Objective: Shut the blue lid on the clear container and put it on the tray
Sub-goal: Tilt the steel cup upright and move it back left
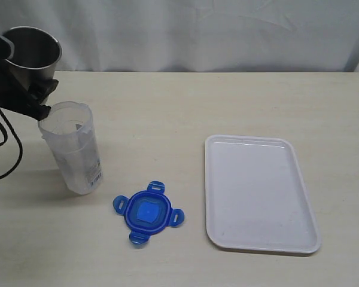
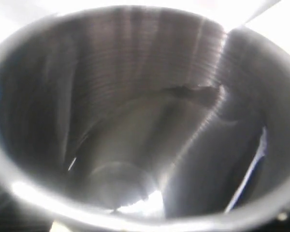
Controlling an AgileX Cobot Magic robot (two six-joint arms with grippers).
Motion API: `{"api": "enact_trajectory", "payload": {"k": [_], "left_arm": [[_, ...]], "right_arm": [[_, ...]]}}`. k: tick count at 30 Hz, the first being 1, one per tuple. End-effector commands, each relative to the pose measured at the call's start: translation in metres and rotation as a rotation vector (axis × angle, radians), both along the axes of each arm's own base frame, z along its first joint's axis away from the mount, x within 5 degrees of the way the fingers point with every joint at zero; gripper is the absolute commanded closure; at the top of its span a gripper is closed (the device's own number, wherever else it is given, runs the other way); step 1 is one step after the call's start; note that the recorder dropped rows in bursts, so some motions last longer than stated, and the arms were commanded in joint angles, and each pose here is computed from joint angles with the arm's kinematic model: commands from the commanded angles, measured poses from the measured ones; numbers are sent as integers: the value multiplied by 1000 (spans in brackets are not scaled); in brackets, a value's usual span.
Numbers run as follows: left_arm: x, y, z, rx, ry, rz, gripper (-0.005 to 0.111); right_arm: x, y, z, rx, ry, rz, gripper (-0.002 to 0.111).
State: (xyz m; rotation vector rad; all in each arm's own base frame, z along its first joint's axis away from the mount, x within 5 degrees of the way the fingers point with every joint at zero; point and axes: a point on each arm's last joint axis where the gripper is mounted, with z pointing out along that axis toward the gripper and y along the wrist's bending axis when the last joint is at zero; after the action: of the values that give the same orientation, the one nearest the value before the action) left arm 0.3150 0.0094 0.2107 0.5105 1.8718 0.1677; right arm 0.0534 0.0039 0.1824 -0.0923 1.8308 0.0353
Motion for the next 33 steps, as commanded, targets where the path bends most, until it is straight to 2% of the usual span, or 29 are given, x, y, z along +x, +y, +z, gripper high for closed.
{"api": "enact_trajectory", "payload": {"k": [1,11,15,17,21,33], "left_arm": [[3,5,14,-142,-72,107,107],[5,15,11,-283,-70,237,107],[14,31,-2,-368,24,340,107],[19,40,-9,-355,63,366,107],[27,49,-18,-356,63,381,107],[72,62,-50,-357,65,372,107]], "right_arm": [[0,0,0,-2,-4,-7,104],[0,0,0,-2,-4,-7,104],[0,0,0,-2,-4,-7,104],[0,0,0,-2,-4,-7,104],[0,0,0,-2,-4,-7,104],[0,0,0,-2,-4,-7,104]]}}
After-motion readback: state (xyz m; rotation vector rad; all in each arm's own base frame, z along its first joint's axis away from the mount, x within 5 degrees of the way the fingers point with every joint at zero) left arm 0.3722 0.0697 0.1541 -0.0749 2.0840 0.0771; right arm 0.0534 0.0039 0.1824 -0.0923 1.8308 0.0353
